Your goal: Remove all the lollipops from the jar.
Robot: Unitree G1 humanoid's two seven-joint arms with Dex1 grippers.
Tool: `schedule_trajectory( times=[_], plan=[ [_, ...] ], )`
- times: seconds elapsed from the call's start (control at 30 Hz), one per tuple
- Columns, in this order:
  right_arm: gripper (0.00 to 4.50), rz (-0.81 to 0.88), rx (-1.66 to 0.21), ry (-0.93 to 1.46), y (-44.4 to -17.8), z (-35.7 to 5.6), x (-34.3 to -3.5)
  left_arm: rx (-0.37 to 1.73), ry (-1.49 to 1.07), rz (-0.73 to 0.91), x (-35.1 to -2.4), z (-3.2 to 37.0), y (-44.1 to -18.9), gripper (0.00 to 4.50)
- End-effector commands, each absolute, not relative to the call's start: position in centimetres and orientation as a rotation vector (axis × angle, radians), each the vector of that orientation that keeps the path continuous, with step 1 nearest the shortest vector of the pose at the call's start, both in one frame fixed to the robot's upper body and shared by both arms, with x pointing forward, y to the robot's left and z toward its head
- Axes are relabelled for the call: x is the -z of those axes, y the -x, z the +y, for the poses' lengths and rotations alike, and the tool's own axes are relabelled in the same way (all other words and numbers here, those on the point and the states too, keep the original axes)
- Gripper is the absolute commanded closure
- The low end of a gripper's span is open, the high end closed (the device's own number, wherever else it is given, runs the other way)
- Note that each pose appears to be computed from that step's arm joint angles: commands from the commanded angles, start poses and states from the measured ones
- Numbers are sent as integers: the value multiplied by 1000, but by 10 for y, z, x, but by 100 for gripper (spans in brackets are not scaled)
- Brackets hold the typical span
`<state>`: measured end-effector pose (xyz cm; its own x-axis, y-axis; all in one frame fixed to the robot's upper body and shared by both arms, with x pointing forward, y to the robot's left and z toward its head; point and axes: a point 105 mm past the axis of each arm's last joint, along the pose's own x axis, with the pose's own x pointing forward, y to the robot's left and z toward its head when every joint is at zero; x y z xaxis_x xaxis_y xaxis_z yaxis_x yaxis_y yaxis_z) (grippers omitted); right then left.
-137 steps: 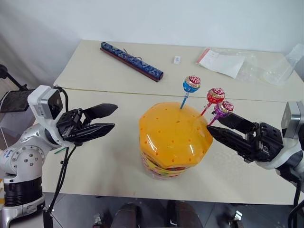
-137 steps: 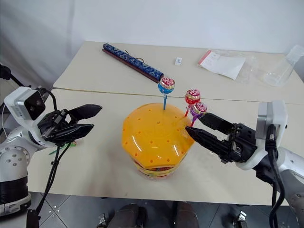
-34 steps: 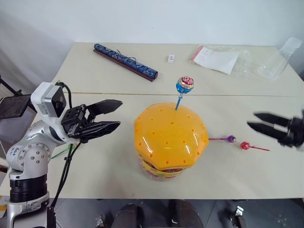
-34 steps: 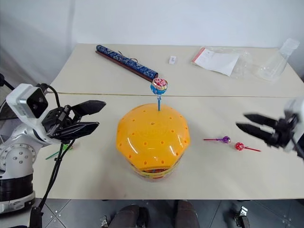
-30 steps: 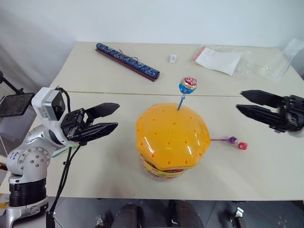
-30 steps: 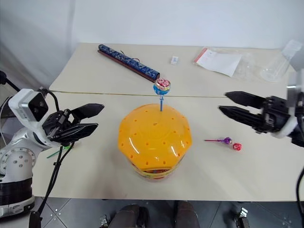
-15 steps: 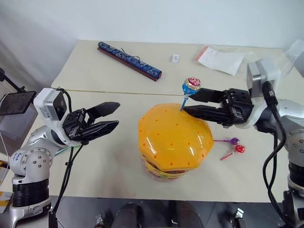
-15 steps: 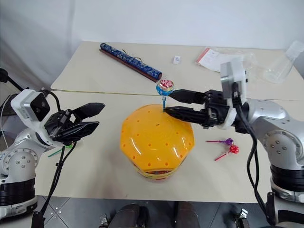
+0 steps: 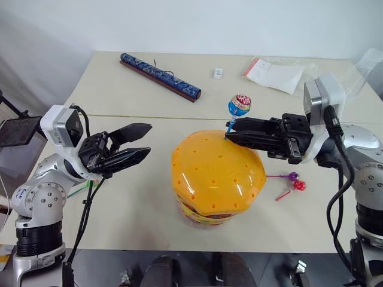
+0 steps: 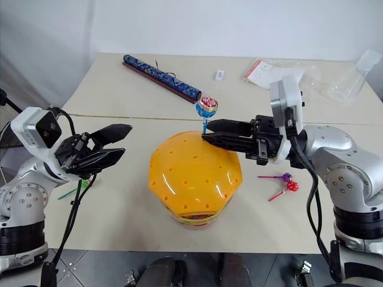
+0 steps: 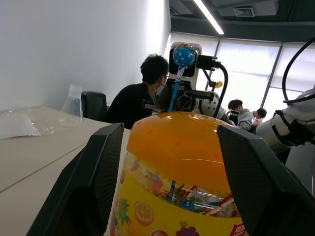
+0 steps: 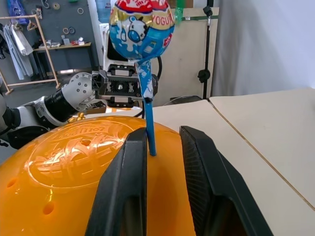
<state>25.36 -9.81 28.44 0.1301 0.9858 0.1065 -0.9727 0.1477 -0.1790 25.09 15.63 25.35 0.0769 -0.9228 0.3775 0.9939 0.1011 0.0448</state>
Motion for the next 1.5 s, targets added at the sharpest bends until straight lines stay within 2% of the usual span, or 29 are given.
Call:
schedule_trajectory(
  times=[0.03,0.07,0.3,0.4,0.47,0.57,0.63,0.67,0.7,0.83,0.93,1.03,1.07,1.2,1.27,1.33,1.47,1.5],
  plan=[
    [434,-281,-1439,86,-248,-98,-296,1471,236,-385,-260,155,-249,129],
    [445,-293,-1446,78,-246,-98,-298,1473,238,-386,-260,155,-249,129],
    [445,-399,-1391,-56,-244,-117,-331,1495,247,-389,-261,153,-248,129],
    [445,-418,-1272,-89,-249,-144,-345,1510,238,-381,-260,151,-247,129],
    [445,-370,-1151,-63,-256,-169,-345,1522,207,-367,-258,150,-245,129],
    [445,-142,-903,113,-275,-221,-314,1538,139,-346,-254,148,-244,129],
    [445,88,-630,378,-287,-285,-273,1559,85,-332,-253,147,-241,129],
    [445,170,-550,490,-287,-308,-259,1566,71,-329,-252,147,-240,129],
    [445,266,-515,569,-281,-328,-241,1578,65,-328,-254,147,-238,129],
    [445,424,-434,503,-266,-363,-195,1650,49,-320,-258,144,-228,129],
    [445,508,-422,531,-258,-377,-163,1681,36,-318,-260,141,-224,129],
    [445,575,-420,438,-249,-384,-134,1676,19,-324,-263,143,-224,129],
    [403,580,-431,425,-247,-384,-130,1676,17,-325,-264,143,-225,129],
    [280,492,-475,429,-249,-377,-139,1623,11,-329,-265,146,-229,129],
    [208,328,-593,442,-251,-355,-157,1532,4,-268,-257,149,-241,129],
    [142,117,-696,469,-254,-328,-183,1357,-49,-181,-236,158,-264,129],
    [6,-47,-813,470,-257,-289,-205,1172,-89,-127,-216,172,-283,129],
    [6,-80,-839,455,-258,-279,-210,1144,-97,-121,-213,174,-285,129]
  ],
)
